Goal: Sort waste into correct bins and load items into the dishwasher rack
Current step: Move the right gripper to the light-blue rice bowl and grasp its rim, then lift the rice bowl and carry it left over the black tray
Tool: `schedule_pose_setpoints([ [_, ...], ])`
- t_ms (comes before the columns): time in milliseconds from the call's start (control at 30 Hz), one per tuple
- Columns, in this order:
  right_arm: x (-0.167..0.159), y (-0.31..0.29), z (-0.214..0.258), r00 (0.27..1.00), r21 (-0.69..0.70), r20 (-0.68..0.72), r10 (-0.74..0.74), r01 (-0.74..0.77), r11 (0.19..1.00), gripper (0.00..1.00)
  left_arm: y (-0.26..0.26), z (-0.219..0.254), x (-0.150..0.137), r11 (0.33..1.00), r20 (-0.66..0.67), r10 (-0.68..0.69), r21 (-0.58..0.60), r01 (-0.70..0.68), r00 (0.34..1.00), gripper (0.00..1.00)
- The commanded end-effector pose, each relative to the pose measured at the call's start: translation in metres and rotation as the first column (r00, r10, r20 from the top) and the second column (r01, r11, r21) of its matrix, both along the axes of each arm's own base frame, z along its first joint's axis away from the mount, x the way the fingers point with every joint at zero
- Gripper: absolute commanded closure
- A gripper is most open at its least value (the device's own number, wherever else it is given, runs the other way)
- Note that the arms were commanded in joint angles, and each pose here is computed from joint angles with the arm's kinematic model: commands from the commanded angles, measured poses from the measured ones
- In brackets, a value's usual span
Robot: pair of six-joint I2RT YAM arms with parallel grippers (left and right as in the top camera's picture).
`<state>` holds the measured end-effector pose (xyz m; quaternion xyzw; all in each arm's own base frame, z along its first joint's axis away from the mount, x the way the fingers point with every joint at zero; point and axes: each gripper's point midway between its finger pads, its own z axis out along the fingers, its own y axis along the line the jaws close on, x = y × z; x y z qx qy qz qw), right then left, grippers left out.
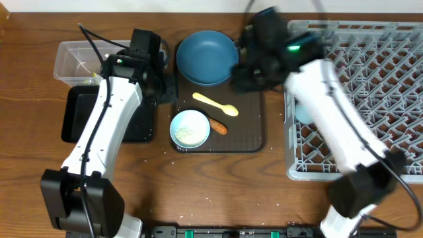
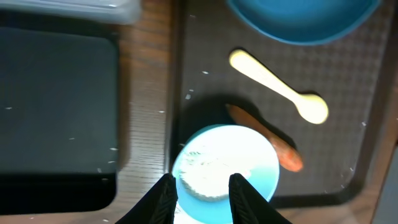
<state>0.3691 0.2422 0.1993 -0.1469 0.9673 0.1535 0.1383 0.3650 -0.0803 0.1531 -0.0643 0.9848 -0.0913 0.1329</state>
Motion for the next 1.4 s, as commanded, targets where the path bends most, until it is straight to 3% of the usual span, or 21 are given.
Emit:
schedule_pose_setpoints([
  [0, -0.006, 0.02, -0.023, 0.998, -0.008, -0.062, -0.011, 0.011, 1.0, 0.43, 0.019, 0.001, 0.005, 0.997, 0.008, 0.07, 0.04, -0.07, 0.998, 0.69],
  [433, -0.018, 0.077, -0.095, 0.986, -0.034, -0.168, 0.012, -0.018, 0.999, 0.57, 0.082, 0.0, 0.01, 0.97, 0.015, 0.231, 0.07, -0.231, 0.973, 0.68],
  [800, -0.035, 0.093, -0.156, 0.963, -0.102, -0.267, 0.022, -0.051, 0.994, 0.66, 0.09, 0.001, 0.01, 0.965, 0.015, 0.251, 0.07, -0.252, 0.968, 0.68],
  [1033, -0.038, 0.093, -0.164, 0.958, -0.112, -0.285, 0.025, -0.059, 0.992, 0.83, 0.09, 0.0, 0.01, 0.965, 0.015, 0.251, 0.07, -0.252, 0.968, 0.68],
  [1267, -0.041, 0.092, -0.166, 0.955, -0.12, -0.294, 0.026, -0.064, 0.991, 0.82, 0.09, 0.001, 0.01, 0.965, 0.015, 0.251, 0.07, -0.252, 0.968, 0.67],
  [1367, -0.046, 0.095, -0.17, 0.955, -0.122, -0.296, 0.036, -0.076, 0.99, 0.87, 0.09, 0.0, 0.01, 0.965, 0.014, 0.251, 0.07, -0.252, 0.968, 0.67],
])
